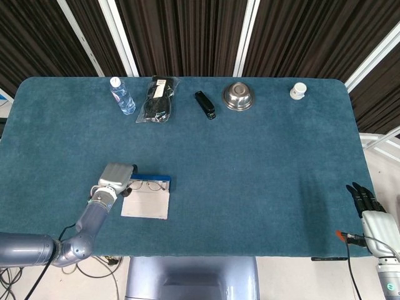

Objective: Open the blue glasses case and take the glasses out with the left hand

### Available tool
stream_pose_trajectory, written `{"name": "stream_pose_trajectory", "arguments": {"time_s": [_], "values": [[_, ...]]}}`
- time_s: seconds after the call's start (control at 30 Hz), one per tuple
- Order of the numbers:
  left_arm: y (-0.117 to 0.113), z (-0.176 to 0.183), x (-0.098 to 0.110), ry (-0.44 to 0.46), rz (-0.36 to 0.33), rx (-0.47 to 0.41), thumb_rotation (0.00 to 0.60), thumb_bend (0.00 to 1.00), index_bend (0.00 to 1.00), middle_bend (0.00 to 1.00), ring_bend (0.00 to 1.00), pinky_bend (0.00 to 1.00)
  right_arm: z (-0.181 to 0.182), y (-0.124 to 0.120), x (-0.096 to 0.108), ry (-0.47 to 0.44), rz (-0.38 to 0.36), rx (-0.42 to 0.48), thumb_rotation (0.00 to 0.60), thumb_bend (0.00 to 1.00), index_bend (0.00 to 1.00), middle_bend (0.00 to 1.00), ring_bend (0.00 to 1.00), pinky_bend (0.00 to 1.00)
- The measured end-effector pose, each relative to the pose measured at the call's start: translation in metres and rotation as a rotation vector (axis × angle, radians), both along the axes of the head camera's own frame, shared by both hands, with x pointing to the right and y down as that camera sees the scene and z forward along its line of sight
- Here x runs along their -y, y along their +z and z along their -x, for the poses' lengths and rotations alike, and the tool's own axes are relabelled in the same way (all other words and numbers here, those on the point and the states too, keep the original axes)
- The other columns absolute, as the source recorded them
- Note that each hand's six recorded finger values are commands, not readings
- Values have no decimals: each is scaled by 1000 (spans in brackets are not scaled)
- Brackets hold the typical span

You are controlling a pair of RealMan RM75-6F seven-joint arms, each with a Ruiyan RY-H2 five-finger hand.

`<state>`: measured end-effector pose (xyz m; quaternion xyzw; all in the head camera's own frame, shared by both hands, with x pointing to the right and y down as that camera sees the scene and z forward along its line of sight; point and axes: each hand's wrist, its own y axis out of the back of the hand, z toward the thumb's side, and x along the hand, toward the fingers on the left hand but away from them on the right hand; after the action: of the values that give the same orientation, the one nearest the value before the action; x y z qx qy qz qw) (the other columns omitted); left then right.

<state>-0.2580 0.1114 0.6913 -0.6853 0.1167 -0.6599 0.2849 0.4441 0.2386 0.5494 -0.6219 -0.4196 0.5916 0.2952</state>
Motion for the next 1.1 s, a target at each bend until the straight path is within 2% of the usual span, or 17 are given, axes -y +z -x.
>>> {"name": "stream_pose_trajectory", "arguments": {"time_s": [0.2, 0.33, 0.53, 0.67, 1.1], "values": [[-2, 1, 3, -14, -10, -2, 600, 315, 301, 939, 863, 902, 0, 0, 0, 0, 0, 0, 600, 116, 0, 0, 0, 212], [-6, -6, 12, -38, -63, -46, 600, 314, 332, 968, 888, 918, 0, 0, 0, -1, 1, 0, 600, 115, 0, 0, 0, 212], [-7, -19, 19, -24, -143, -108, 600, 312, 398, 988, 907, 930, 0, 0, 0, 0, 0, 1, 600, 115, 0, 0, 0, 212], [0, -25, 17, -26, -151, -119, 600, 312, 432, 992, 911, 933, 0, 0, 0, 1, 0, 4, 600, 115, 0, 0, 0, 212], [9, -37, 10, -4, -156, -120, 600, 297, 434, 993, 912, 933, 0, 0, 0, 3, 5, 7, 600, 116, 0, 0, 0, 212]]}}
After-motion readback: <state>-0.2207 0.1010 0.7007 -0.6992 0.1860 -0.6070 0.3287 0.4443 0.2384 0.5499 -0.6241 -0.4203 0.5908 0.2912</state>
